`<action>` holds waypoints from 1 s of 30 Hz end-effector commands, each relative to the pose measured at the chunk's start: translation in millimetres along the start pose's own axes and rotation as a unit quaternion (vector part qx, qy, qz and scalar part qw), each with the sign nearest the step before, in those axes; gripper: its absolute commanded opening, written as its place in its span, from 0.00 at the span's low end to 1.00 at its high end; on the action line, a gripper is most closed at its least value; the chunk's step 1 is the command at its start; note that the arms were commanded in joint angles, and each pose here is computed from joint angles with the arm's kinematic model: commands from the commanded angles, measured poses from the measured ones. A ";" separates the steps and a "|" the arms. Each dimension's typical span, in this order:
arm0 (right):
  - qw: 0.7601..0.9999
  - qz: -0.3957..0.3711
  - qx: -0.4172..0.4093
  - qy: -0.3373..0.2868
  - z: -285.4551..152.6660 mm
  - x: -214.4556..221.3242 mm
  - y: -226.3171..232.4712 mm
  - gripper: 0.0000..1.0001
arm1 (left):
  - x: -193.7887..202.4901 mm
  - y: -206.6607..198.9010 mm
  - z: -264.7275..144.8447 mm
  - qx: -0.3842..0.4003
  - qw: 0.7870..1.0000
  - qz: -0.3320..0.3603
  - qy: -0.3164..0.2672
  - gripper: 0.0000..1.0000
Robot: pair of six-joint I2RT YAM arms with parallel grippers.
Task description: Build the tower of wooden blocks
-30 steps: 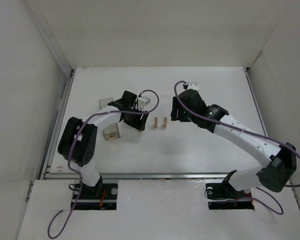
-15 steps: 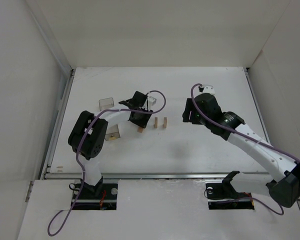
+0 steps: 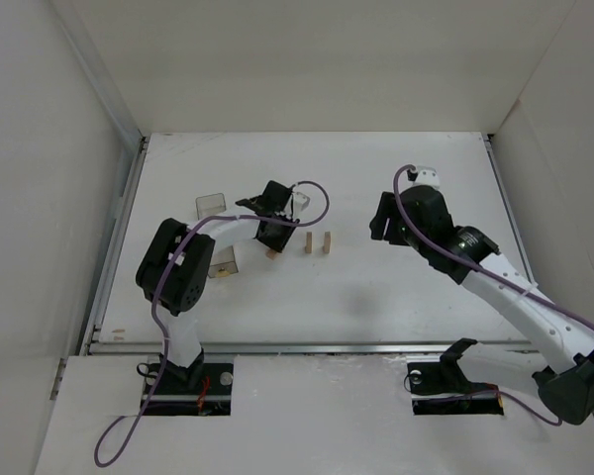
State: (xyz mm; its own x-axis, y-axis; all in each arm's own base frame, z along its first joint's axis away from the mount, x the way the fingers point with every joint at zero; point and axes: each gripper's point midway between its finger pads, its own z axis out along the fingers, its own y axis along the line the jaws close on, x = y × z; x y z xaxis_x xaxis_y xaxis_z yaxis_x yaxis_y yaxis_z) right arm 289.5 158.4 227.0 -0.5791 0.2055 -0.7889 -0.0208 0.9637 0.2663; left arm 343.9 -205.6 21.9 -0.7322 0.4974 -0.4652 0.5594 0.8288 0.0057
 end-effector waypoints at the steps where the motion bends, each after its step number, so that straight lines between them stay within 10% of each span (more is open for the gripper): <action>1: 0.999 -0.009 -0.014 -0.028 -0.6 -15.4 -1.5 0.68 | -21.5 13.6 -23.9 -0.011 0.999 0.039 -0.025 0.00; 14: 0.999 -0.037 -0.037 0.011 22.0 2.9 -13.6 0.68 | -135.5 -41.5 -147.7 0.116 0.918 0.346 -0.154 0.00; 30: 0.999 -0.036 -0.014 -0.003 11.3 2.0 -55.2 0.69 | -110.2 -102.3 -106.3 0.149 0.906 0.390 -0.072 0.00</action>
State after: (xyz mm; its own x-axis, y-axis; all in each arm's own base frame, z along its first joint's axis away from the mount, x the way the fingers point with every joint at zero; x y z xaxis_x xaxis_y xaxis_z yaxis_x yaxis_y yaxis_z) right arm 295.3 106.3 198.3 -0.5948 0.1469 -0.7903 -0.0535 0.9737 0.2213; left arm 332.1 -313.6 157.3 -0.0323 0.8444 -0.5347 0.9802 0.1314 0.1483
